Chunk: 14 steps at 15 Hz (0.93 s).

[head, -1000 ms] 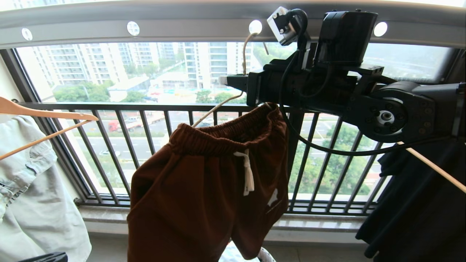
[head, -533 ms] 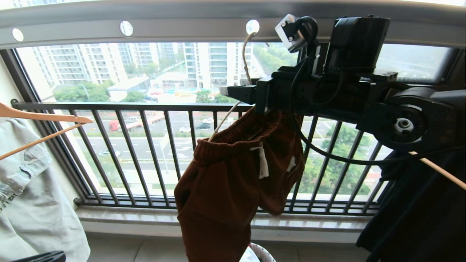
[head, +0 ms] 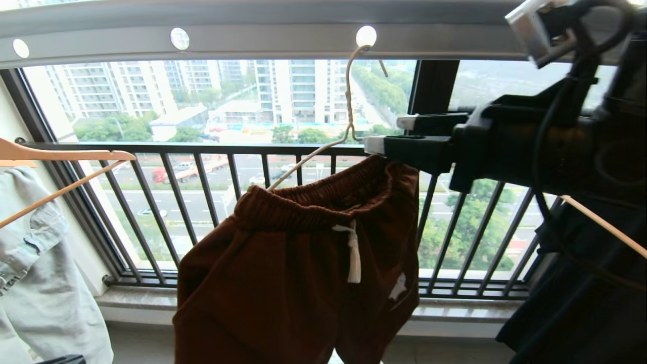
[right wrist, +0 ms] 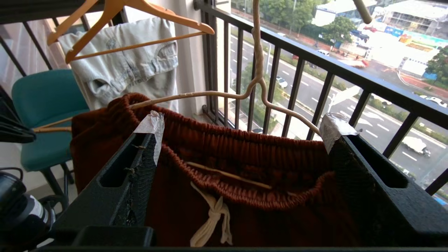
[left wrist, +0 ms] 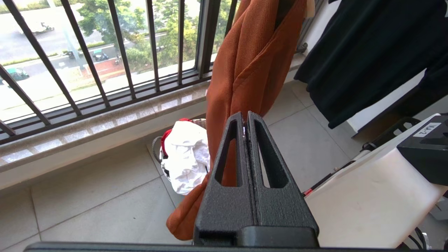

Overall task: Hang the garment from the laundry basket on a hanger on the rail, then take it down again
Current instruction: Take the clothes off the clothes rack

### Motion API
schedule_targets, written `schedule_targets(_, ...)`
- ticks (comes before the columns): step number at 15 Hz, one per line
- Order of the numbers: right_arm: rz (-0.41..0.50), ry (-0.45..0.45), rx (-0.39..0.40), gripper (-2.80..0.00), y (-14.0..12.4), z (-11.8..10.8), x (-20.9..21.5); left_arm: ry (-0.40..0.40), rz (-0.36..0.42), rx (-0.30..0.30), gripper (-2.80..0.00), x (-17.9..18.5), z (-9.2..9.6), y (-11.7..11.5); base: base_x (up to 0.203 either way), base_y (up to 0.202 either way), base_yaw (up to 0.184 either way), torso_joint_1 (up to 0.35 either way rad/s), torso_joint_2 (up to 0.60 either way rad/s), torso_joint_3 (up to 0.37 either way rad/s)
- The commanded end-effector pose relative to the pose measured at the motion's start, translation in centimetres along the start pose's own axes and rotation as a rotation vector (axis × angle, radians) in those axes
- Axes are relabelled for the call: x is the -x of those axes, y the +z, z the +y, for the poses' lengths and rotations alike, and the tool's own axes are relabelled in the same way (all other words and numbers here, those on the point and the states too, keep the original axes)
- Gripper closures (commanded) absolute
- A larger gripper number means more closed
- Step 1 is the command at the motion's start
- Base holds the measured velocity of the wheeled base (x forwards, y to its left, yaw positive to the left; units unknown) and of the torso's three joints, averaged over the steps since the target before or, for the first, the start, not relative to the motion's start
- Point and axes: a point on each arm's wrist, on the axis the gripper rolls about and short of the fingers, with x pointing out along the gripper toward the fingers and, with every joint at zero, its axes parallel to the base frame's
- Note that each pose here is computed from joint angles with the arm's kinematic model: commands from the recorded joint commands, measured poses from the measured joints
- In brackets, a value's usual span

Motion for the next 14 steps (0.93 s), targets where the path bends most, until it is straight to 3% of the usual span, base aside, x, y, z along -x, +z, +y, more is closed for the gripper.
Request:
schedule_targets(1,-0.103,-0.007,0.038,-2.8,2.1,2.3,6.6,0.003,0.007,0.002,0.0,0.0,0.1,-0.3,0.0,0.0,0.0,0.0,0.0,0.0)
schedule_targets(2,-0.111,-0.021,0.047,0.0,2.1,2.9,8.7,0.003,0.003,0.003,0.0,0.1,0.1,-0.6,0.0,0.0,0.0,0.0,0.0,0.0)
schedule_targets(5,-0.075,-0.106,0.048,0.0,1.7,4.1,14.4,0.004,-0.017,0.053,0.0,0.6,0.2,-1.0,0.0,0.0,0.0,0.0,0.0,0.0)
schedule_targets(7,-0.044,-0.214,0.048,0.0,0.9,4.6,17.4,0.037,-0.027,0.065,0.0,0.7,0.3,-1.2,0.0,0.0,0.0,0.0,0.0,0.0)
schedule_targets(12,-0.072,-0.527,0.064,0.0,-0.3,7.5,23.5,0.277,-0.134,0.117,0.0,1.8,0.4,-1.5,0.0,0.0,0.0,0.0,0.0,0.0)
schedule_targets(14,-0.025,-0.642,0.045,0.0,-1.3,8.7,25.3,0.343,-0.183,0.128,0.0,2.6,0.2,-2.9,0.0,0.0,0.0,0.0,0.0,0.0)
